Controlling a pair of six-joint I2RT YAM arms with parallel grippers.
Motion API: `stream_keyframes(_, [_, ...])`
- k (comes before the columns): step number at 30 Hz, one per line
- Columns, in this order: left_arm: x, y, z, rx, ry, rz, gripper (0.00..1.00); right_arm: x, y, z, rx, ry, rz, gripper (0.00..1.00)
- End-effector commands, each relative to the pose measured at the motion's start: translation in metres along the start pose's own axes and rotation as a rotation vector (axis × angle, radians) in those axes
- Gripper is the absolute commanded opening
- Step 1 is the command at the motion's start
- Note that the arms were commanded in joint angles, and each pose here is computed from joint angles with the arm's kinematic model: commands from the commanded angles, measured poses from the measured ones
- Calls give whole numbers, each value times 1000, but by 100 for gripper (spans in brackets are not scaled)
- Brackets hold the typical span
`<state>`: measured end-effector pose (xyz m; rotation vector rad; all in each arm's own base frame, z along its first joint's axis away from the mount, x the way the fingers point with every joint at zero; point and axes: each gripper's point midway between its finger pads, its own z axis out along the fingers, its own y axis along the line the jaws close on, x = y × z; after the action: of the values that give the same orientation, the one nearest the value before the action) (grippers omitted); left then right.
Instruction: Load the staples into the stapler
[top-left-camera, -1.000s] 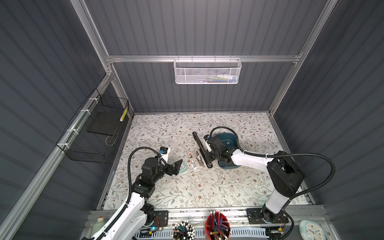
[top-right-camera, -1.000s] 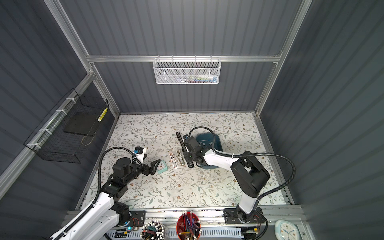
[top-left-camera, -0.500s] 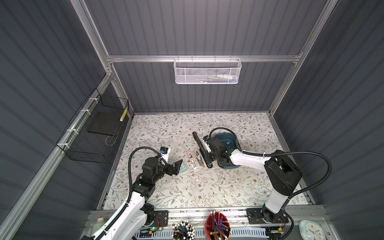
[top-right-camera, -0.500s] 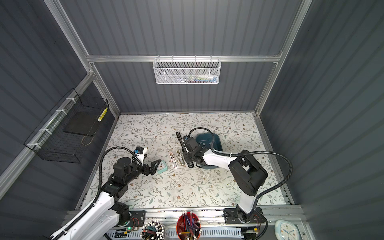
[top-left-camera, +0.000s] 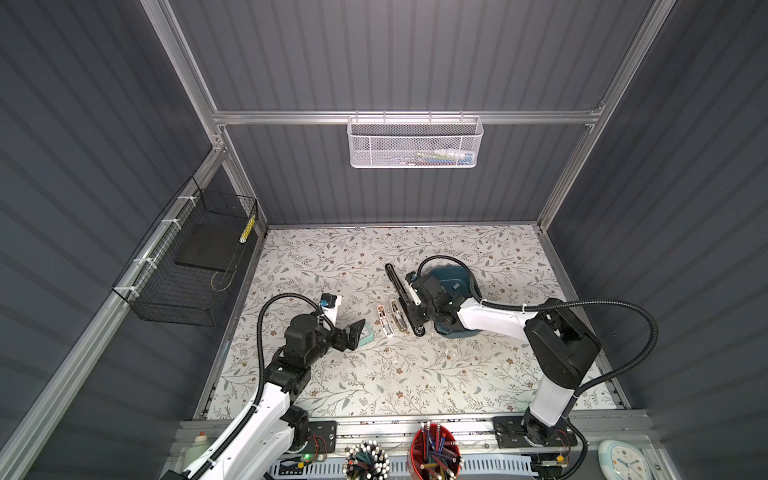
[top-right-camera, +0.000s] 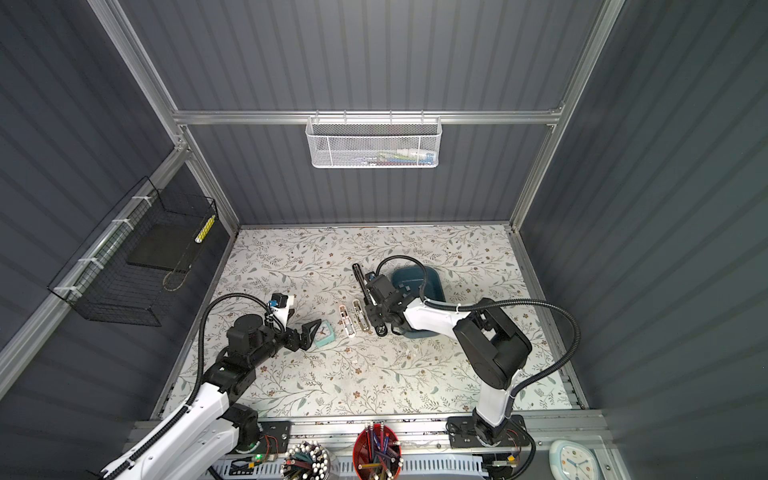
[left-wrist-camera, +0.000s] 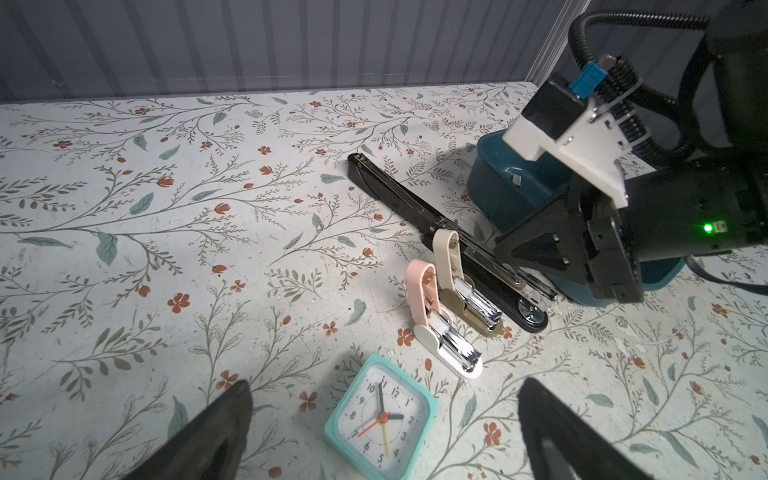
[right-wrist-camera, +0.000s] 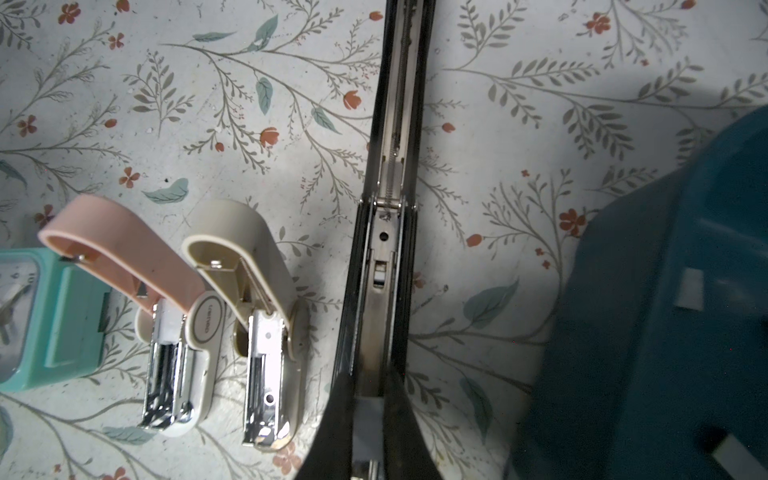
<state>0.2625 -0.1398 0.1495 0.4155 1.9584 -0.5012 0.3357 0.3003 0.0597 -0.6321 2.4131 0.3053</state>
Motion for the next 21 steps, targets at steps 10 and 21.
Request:
stream_keyframes(10, [-5, -1, 0, 6, -14, 17, 100, -12, 7, -14, 8, -55, -29, 2])
stream_keyframes(21, [-5, -1, 0, 6, -16, 18, 100, -11, 10, -13, -3, -52, -29, 2])
